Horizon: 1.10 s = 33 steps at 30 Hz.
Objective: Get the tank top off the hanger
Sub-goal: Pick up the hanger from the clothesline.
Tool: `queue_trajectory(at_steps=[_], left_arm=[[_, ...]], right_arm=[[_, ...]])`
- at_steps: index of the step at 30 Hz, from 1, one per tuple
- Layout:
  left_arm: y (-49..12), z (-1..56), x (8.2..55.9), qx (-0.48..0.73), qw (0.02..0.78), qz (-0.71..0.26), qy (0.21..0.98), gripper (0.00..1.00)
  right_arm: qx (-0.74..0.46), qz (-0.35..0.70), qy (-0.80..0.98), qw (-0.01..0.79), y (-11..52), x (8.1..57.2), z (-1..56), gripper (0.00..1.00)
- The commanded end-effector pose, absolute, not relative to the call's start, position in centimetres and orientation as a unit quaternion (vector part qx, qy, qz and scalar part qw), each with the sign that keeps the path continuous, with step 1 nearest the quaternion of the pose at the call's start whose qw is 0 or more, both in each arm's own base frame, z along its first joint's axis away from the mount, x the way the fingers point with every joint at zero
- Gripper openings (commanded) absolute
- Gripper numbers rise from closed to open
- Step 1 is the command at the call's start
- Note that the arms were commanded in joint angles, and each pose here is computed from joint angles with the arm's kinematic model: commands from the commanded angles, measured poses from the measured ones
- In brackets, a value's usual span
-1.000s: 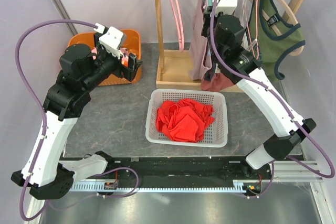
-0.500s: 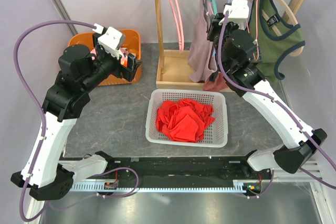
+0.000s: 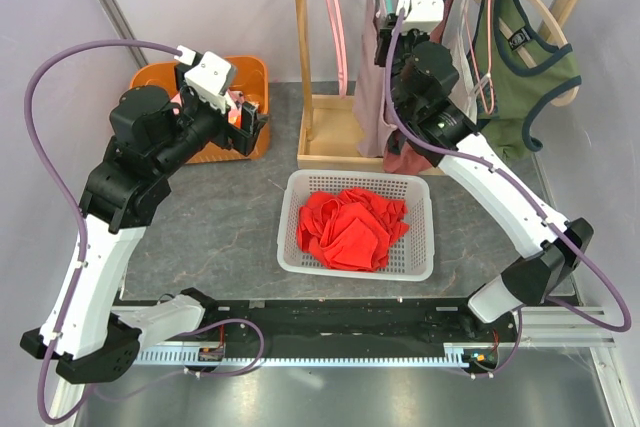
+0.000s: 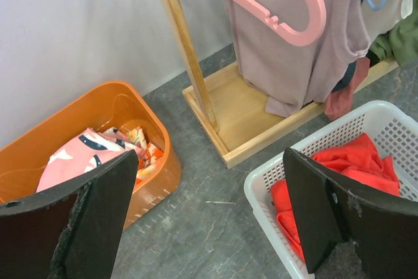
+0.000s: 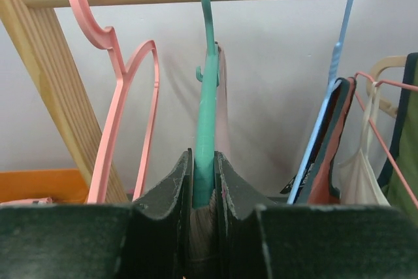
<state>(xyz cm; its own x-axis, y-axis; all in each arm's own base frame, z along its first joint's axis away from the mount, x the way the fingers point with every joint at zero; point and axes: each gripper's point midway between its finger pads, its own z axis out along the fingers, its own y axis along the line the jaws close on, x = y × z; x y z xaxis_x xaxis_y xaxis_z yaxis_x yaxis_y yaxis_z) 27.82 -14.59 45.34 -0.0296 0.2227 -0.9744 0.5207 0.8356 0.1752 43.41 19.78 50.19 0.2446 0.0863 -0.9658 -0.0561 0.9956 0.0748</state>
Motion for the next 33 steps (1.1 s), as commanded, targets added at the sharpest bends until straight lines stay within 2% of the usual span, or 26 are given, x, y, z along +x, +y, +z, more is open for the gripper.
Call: queue_trajectory(at_steps=[1, 15, 24, 33], left_arm=[[-14.1, 45.9, 27.8, 0.271, 0.659, -0.099, 0.694, 1.0], [-14.0, 45.9, 27.6, 0.272, 0.66, -0.098, 0.694, 1.0], [-13.9, 46.0, 27.5, 0.271, 0.661, -0.097, 0.693, 1.0], [-13.9, 45.9, 27.4, 0.272, 0.661, -0.1, 0.693, 1.0]], right_arm=[[0.037, 0.086, 0.568, 0.818, 19.6, 42.3, 53.8, 0.0], [0.074, 0.063, 0.457, 0.884, 18.5, 37.9, 59.9, 0.0], [0.109, 0.066, 0.437, 0.89, 15.7, 35.3, 60.4, 0.0], [0.019, 0.117, 0.491, 0.863, 16.8, 32.4, 60.4, 0.0]])
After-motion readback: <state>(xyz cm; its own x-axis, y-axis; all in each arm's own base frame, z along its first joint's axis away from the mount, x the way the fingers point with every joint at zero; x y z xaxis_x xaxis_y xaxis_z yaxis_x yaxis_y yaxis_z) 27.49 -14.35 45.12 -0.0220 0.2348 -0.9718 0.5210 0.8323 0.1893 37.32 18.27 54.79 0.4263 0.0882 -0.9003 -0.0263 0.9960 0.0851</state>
